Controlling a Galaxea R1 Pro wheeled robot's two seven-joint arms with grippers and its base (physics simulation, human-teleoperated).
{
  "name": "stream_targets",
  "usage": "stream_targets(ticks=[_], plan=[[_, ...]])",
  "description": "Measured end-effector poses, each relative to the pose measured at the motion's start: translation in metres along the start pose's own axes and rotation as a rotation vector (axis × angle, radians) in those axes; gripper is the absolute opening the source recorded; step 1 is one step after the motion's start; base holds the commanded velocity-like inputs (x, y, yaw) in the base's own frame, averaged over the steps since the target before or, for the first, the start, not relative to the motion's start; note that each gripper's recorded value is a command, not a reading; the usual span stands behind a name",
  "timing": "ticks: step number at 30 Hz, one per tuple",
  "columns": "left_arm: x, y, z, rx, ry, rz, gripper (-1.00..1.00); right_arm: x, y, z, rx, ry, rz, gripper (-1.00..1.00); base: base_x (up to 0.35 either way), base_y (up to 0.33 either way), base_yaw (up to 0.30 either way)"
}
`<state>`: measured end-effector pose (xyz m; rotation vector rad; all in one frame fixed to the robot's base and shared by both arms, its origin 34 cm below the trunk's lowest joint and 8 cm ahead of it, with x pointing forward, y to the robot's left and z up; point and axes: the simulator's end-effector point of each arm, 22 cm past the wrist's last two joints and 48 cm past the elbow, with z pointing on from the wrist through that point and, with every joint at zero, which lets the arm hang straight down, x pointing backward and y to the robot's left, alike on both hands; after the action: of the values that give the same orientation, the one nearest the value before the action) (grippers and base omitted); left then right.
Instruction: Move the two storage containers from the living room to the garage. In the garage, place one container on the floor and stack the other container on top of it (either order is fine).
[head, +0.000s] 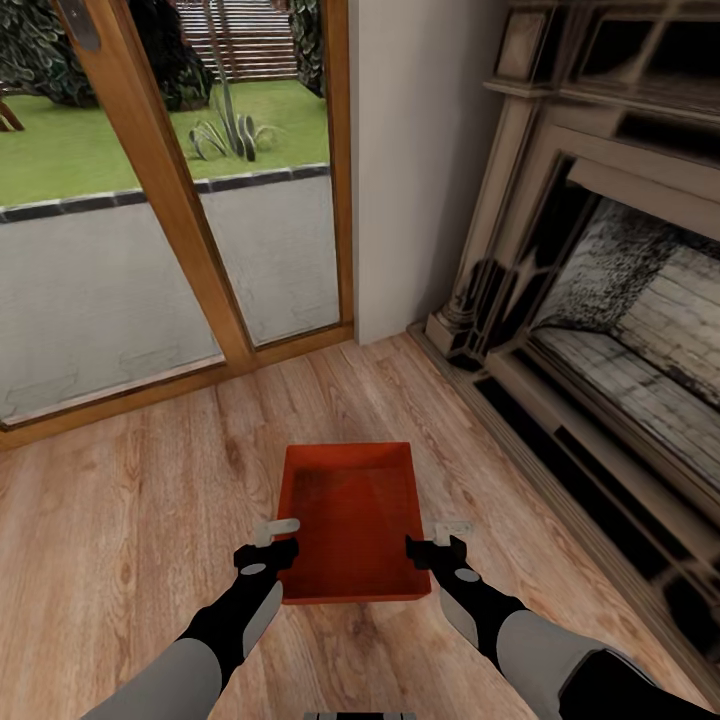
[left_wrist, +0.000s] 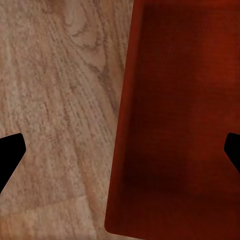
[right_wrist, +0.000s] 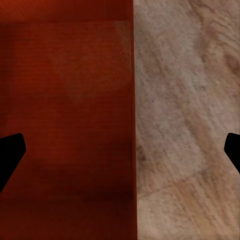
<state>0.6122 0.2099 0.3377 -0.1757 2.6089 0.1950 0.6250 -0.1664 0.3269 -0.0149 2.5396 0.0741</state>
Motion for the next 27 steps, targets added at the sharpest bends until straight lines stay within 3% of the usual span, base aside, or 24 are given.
stream_targets(ticks=[27], plan=[[0.0016,0.0011,0.0034,-0.003,0.000,-0.011,1.00,0.0034,0.0001,0.0029,0.000,0.003,-0.001,1.00,0.000,0.000,0.000]])
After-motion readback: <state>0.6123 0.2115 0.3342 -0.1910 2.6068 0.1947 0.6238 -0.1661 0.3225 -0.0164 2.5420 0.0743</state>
